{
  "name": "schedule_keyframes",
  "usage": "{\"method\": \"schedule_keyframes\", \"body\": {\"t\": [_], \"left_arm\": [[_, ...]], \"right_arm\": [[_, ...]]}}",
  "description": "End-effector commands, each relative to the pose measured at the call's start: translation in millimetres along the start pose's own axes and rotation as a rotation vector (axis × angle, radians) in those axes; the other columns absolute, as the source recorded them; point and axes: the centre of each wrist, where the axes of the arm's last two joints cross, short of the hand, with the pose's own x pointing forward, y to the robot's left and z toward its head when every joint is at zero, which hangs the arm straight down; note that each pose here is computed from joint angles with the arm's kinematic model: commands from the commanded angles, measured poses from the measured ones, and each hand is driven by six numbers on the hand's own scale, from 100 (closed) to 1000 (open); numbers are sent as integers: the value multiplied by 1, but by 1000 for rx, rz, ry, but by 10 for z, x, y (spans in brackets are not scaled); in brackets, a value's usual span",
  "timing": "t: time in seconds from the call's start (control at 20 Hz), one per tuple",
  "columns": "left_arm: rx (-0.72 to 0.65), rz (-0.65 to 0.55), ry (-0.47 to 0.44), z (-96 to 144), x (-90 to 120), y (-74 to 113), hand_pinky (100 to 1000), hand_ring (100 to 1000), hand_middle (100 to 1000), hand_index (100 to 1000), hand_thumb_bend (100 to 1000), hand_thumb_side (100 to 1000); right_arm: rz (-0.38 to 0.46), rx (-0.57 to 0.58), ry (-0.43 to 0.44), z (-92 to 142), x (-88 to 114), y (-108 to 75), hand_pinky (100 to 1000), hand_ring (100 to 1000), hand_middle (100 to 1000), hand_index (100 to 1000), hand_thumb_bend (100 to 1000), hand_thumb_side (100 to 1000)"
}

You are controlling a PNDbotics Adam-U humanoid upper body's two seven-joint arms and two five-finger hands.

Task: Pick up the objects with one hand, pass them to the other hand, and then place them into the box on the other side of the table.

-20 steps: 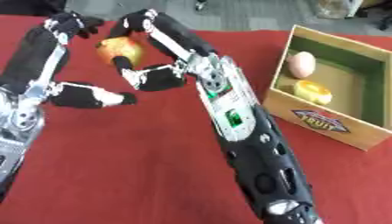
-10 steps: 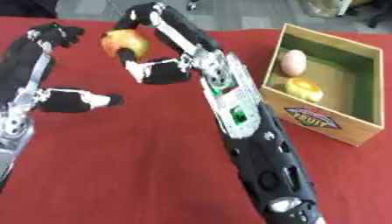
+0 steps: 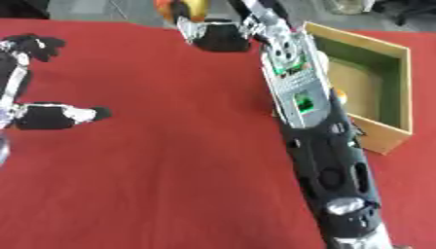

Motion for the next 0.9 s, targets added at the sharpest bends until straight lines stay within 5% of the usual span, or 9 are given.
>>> {"method": "schedule_keyframes", "body": {"t": [0.05, 0.9], "left_arm": [[68, -22, 15, -20, -77, 167, 752, 644, 624, 796, 952, 478], [139, -56, 72, -14, -199, 289, 752, 649, 630, 797, 959, 469]], "right_arm": [[33, -62, 21, 46, 4, -313, 889, 938, 379, 517, 100, 100], [145, -222, 303, 544, -559, -1066, 892, 957, 380, 520, 100, 100]]}}
